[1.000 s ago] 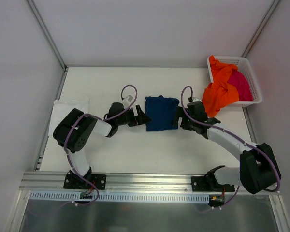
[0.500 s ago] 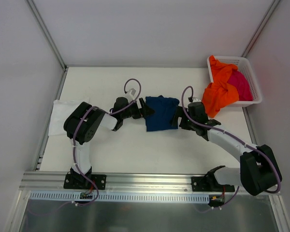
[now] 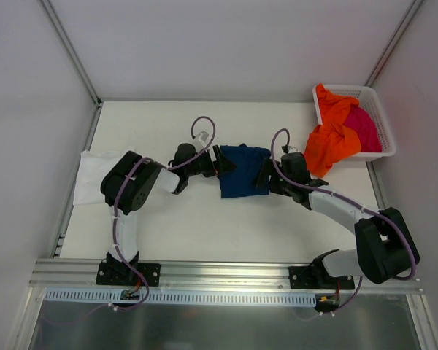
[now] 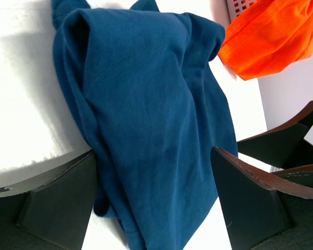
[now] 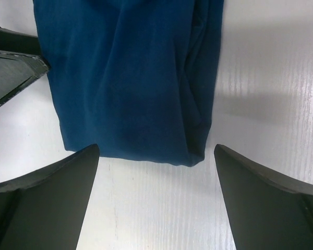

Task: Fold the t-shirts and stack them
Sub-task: Put the neatly folded tshirt into the corner of the board with the left arm

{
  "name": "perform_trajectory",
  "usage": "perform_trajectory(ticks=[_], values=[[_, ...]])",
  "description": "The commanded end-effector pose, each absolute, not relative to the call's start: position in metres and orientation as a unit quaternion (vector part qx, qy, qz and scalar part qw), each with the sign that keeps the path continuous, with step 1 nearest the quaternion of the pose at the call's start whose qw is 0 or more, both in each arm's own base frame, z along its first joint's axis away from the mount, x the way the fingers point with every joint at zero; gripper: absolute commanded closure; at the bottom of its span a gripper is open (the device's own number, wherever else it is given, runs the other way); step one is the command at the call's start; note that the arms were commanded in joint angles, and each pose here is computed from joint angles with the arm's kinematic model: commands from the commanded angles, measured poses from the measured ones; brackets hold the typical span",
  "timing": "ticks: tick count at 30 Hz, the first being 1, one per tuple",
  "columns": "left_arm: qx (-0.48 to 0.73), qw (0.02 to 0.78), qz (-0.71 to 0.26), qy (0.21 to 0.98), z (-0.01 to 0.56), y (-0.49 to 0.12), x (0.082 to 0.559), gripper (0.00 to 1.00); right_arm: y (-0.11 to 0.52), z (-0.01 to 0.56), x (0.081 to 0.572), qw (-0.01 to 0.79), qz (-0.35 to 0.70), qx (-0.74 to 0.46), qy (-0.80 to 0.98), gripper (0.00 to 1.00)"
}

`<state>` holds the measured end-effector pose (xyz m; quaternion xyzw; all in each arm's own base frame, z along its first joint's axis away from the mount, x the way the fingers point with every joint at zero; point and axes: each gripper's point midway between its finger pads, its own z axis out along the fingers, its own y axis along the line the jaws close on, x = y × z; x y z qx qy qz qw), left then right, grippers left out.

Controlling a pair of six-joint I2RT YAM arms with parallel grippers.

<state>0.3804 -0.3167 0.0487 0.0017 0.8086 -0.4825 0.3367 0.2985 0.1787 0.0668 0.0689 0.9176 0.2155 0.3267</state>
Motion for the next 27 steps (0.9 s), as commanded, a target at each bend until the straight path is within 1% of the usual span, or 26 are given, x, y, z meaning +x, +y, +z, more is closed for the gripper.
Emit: perform_trajectory(ticks=[1, 12, 17, 18, 24, 25, 27], values=[[-0.008, 0.269, -0.469, 0.842, 0.01, -0.317, 0.36, 0.15, 0.186, 0.084, 0.308, 0.351, 0.243, 0.074, 0.901, 0.04], [0.023, 0.237, -0.486, 0.841, 0.009, -0.348, 0.341, 0.16, 0.181, 0.09, 0.307, 0.361, 0.239, 0.079, 0.898, 0.03], [0.037, 0.23, -0.49, 0.84, 0.011, -0.364, 0.335, 0.18, 0.178, 0.089, 0.304, 0.363, 0.235, 0.082, 0.898, 0.04], [0.04, 0.228, -0.492, 0.839, 0.013, -0.368, 0.335, 0.23, 0.177, 0.09, 0.304, 0.365, 0.235, 0.083, 0.897, 0.03], [0.041, 0.227, -0.485, 0.843, 0.009, -0.373, 0.338, 0.29, 0.173, 0.097, 0.3, 0.375, 0.238, 0.085, 0.892, 0.03], [0.039, 0.224, -0.482, 0.846, 0.006, -0.373, 0.338, 0.36, 0.172, 0.099, 0.298, 0.377, 0.239, 0.085, 0.891, 0.04], [0.036, 0.225, -0.481, 0.846, 0.005, -0.375, 0.343, 0.43, 0.17, 0.098, 0.295, 0.376, 0.237, 0.086, 0.892, 0.03]])
